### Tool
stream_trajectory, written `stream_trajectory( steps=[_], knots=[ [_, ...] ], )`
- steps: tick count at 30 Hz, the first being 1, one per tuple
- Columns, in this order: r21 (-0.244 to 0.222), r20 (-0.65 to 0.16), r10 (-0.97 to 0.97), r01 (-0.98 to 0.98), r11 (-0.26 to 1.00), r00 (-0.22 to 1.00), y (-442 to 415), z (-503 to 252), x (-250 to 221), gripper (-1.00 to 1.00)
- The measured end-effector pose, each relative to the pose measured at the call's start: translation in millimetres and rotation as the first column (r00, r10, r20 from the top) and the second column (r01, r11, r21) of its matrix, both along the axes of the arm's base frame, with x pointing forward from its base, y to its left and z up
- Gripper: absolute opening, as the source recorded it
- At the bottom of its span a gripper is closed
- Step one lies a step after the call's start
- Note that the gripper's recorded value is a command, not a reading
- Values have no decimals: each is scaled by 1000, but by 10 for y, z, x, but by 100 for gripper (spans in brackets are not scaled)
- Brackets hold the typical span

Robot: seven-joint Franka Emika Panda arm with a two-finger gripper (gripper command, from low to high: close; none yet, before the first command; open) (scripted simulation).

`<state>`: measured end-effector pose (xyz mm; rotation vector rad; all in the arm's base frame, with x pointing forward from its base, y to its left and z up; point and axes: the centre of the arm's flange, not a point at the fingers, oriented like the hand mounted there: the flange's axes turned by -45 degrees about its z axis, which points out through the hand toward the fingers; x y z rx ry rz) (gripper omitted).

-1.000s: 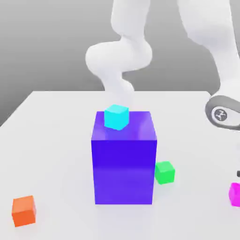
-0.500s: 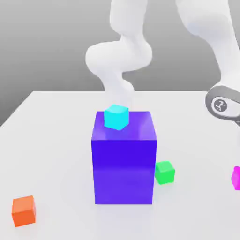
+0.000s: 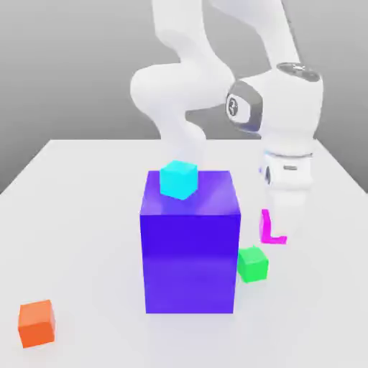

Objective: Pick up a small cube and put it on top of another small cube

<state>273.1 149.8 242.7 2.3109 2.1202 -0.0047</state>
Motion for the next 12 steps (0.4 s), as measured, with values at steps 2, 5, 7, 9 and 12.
stream_trajectory(
  steps=[2, 5, 7, 9, 12],
  knots=[
    [5, -3, 4, -4, 1000, 1000, -35, -112, -35, -100],
    [8, -5, 6, -6, 1000, 1000, -41, -325, -39, -100],
    [7, -4, 5, -5, 1000, 1000, -46, -474, -44, -100],
    [5, -3, 4, -4, 1000, 1000, -59, -617, -54, 100],
    [5, -3, 4, -3, 1000, 1000, -59, -617, -54, 100]
  ],
)
